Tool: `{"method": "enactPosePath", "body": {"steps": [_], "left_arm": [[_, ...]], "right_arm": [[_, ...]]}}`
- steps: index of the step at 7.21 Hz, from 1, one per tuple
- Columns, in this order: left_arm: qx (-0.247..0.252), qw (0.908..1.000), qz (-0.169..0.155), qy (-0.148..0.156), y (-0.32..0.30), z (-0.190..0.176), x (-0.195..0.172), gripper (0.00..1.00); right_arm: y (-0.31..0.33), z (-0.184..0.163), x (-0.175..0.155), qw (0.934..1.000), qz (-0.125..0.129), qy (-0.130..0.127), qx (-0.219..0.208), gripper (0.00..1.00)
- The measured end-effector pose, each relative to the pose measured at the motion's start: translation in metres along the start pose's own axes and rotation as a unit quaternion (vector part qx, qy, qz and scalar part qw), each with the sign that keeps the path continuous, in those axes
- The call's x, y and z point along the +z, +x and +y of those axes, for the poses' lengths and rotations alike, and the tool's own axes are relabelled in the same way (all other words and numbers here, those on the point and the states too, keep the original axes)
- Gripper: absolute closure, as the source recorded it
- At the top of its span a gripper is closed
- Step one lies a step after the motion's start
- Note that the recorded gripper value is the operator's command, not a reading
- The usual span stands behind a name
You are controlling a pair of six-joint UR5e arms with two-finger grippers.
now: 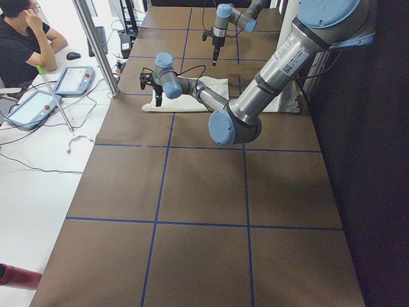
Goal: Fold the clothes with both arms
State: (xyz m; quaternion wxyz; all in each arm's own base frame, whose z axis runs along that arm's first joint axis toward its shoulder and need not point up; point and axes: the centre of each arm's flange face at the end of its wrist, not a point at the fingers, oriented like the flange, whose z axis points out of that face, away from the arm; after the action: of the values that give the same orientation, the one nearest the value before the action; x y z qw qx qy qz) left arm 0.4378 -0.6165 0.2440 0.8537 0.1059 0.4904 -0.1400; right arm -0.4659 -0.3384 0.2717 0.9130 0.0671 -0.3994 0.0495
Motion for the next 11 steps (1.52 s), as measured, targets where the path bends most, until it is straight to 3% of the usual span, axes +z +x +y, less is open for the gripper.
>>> {"method": "enactPosePath", "body": {"steps": [3,6,11], "left_arm": [[0.016,0.9999,0.003,-0.003,-0.013,0.028,-0.051,0.00],[0.018,0.9998,0.001,-0.004,-0.021,0.034,-0.052,0.00],[0.019,0.9998,0.001,-0.007,-0.024,0.038,-0.049,0.00]], "right_arm": [[-0.027,0.027,0.032,0.9960,0.054,-0.019,-0.068,0.00],[-0.059,0.057,0.054,0.9915,0.081,-0.003,-0.101,0.00],[-0.072,0.042,0.088,0.9792,0.122,-0.018,-0.161,0.00]]}}
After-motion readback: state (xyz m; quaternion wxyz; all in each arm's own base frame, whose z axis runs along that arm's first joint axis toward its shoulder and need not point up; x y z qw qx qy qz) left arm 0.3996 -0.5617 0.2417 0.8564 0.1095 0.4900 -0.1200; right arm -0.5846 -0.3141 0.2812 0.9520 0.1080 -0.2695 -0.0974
